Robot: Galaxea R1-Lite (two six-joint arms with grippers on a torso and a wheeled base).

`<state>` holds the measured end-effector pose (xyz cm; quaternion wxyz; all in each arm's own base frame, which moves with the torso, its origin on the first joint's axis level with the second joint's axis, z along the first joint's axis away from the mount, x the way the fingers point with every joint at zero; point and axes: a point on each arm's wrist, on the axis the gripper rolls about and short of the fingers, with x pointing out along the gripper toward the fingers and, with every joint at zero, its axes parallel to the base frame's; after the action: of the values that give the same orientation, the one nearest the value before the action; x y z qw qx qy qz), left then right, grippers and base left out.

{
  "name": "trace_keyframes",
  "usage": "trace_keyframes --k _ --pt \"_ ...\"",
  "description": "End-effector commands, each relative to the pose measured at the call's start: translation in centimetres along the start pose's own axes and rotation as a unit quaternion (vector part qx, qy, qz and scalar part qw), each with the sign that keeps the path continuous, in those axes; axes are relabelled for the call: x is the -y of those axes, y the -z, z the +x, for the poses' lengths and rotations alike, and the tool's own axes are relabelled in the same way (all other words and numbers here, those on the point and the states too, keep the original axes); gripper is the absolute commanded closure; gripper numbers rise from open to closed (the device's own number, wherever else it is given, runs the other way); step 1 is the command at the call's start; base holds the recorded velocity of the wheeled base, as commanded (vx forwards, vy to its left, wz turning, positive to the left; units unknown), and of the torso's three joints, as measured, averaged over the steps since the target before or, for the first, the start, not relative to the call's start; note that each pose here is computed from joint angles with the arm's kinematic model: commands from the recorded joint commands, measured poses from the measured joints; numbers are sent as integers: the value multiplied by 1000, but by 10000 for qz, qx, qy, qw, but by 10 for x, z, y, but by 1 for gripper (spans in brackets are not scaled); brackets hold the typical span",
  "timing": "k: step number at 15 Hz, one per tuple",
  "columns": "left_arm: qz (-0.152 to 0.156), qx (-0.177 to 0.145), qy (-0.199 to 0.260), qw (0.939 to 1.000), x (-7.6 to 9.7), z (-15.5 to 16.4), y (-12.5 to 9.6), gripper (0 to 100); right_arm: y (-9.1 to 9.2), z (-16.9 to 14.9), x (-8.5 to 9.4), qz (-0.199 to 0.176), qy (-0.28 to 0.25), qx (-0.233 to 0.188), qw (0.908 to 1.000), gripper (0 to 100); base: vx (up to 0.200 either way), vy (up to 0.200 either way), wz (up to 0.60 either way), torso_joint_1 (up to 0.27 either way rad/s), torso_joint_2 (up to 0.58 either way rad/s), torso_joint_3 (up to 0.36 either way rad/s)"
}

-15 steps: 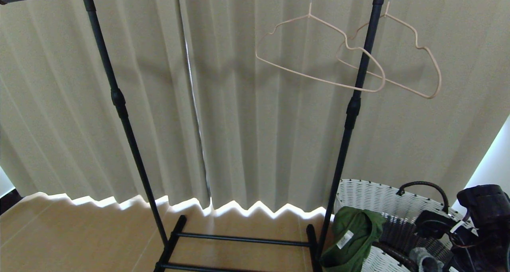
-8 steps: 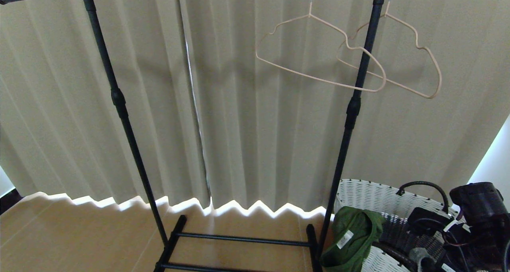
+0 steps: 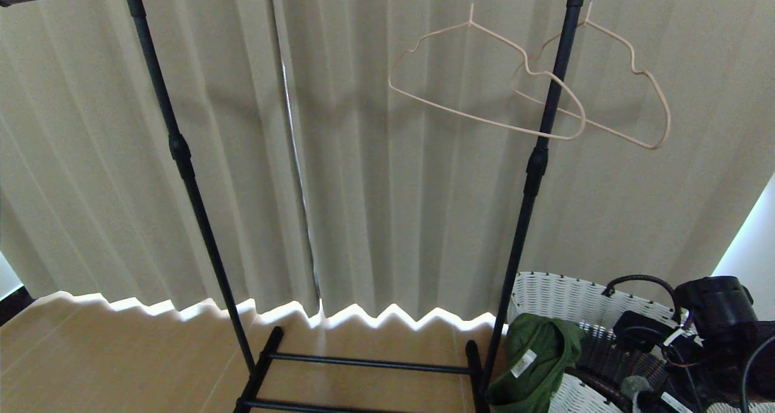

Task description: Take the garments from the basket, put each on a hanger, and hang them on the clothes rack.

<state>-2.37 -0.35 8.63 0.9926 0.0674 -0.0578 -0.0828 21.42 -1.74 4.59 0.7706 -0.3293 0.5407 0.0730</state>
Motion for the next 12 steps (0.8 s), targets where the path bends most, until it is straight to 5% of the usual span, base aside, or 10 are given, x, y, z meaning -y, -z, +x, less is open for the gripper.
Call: trace_keyframes --k 1,2,3,8,12 --pt "0 4 1 10000 0 0 0 0 0 4 -1 -13 -53 -63 10000 0 0 0 0 0 0 0" --pt "0 4 1 10000 0 0 0 0 0 4 0 1 -50 -70 10000 0 0 0 0 0 0 0" --pt "0 4 1 10000 0 0 0 0 0 4 0 12 -40 -58 10000 100 0 0 0 0 0 0" --pt "0 4 1 10000 0 0 0 0 1 -7 0 42 -17 192 9998 100 0 0 0 0 0 0" --pt "0 4 1 10000 0 0 0 0 24 -63 -3 298 574 1146 9913 100 0 0 0 0 0 0"
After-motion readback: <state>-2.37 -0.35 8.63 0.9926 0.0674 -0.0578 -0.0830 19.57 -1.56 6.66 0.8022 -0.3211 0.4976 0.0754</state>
